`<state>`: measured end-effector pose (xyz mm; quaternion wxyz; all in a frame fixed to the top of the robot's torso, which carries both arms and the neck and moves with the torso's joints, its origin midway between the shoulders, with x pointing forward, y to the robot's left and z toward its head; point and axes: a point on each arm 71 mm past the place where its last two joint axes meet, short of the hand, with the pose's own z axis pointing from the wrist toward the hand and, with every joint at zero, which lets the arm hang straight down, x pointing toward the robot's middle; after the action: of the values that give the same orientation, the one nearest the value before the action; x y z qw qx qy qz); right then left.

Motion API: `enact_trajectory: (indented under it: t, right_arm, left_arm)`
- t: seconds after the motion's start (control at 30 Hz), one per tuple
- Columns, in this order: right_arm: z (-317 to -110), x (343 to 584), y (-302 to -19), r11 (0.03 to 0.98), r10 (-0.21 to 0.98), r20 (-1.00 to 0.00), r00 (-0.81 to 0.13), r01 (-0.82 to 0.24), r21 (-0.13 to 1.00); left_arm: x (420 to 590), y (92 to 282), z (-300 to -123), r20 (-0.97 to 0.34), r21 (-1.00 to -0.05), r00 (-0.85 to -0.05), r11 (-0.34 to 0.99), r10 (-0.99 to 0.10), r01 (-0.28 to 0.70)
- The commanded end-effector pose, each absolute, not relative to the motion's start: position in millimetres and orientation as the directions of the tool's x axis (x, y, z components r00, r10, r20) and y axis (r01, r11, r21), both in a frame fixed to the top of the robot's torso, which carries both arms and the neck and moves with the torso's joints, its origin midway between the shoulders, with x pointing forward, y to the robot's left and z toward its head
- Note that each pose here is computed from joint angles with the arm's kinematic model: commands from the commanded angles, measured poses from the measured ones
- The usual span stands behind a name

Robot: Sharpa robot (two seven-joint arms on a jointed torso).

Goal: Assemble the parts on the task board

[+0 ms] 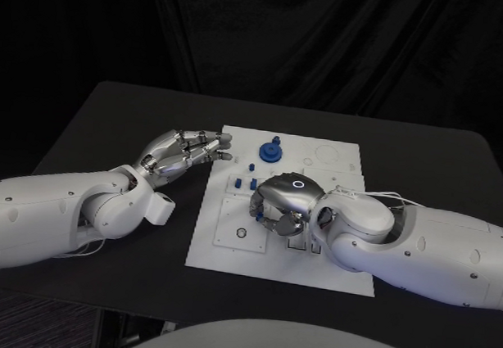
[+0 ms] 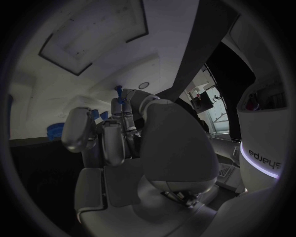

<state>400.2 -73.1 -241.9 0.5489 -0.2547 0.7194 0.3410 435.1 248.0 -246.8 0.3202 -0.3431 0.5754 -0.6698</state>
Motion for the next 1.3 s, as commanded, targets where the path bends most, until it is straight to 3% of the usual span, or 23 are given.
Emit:
enact_trajectory:
  t: [0.03,1.3]
  right_arm:
    - [-245.7,400.5,-74.5,0.654,-0.013,-0.961,-0.275,-0.729,0.199]
    - [-249.2,399.2,-72.6,0.639,-0.014,-0.960,-0.280,-0.741,0.207]
  left_arm:
    - [433.4,248.2,-235.9,0.105,-0.959,-0.570,-0.234,-0.815,0.159]
    - [433.0,248.6,-238.3,0.109,-0.961,-0.572,-0.233,-0.813,0.148]
